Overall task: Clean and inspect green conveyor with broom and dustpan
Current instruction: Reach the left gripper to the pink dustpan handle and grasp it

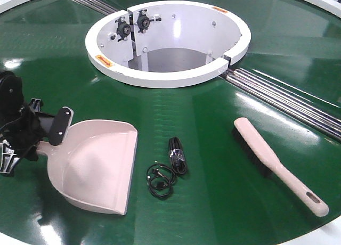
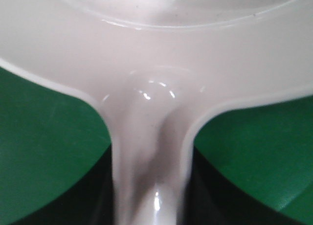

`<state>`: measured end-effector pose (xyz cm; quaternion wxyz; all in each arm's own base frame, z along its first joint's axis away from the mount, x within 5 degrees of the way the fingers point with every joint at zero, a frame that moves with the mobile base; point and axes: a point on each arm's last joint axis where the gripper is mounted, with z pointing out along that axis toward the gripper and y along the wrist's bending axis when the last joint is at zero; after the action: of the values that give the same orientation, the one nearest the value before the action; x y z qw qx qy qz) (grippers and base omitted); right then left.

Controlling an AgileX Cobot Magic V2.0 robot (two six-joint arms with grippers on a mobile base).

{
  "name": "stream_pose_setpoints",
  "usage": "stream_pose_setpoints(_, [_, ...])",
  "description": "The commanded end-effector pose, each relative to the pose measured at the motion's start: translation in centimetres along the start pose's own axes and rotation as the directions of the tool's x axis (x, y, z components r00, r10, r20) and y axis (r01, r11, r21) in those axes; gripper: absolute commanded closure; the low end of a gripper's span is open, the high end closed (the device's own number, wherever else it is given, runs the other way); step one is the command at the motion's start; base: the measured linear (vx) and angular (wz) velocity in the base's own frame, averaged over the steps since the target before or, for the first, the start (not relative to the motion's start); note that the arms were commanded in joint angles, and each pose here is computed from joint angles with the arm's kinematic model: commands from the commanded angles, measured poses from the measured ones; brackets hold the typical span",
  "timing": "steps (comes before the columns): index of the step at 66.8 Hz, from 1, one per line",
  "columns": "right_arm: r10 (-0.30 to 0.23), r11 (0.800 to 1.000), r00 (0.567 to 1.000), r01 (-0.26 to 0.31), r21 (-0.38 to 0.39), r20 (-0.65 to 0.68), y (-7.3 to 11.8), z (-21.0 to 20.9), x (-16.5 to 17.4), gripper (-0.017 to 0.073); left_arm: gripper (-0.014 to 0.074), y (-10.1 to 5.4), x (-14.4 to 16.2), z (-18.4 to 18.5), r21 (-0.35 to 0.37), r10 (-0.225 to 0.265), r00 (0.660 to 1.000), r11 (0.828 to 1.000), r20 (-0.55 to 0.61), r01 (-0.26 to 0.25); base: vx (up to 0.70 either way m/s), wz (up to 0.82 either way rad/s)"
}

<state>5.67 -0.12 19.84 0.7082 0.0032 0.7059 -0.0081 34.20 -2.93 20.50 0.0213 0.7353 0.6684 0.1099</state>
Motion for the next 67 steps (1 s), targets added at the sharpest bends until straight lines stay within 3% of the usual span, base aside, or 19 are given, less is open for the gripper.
stream_pose_setpoints(1, [-0.013,1.000,0.997,0.013,-0.007,0.081,0.1,-0.1,-0.6,0.0568,0.0601,0.4,-1.0,-2.1,-0.057,0.018,1.000,0.998,-0.003,-0.018,0.00,0.00])
stream_pose_setpoints(7, [-0.013,1.000,0.997,0.013,-0.007,0.081,0.1,-0.1,-0.6,0.0568,0.0601,0.2,-1.4,-2.2,-0.045,-0.012,1.000,0.999,-0.006,0.011,0.00,0.00])
stream_pose_setpoints(25, [-0.013,1.000,0.997,0.013,-0.007,0.081,0.1,-0.1,-0.6,0.0568,0.0601,-0.3,-2.4,-2.7,0.023,-0.020,0.999,1.000,-0.038,0.021,0.00,0.00])
stream_pose_setpoints(44, [-0.013,1.000,0.997,0.013,-0.007,0.081,0.1,-0.1,-0.6,0.0568,0.0601,1.6,-3.4,-5.5,-0.074,-0.084,0.996,0.994,-0.019,0.083,0.00,0.00])
stream_pose_setpoints(67, [-0.013,1.000,0.997,0.013,-0.007,0.081,0.1,-0.1,-0.6,0.0568,0.0601,1.2,-3.1,-5.3,-0.027,-0.073,0.995,0.997,-0.065,0.071,0.00,0.00])
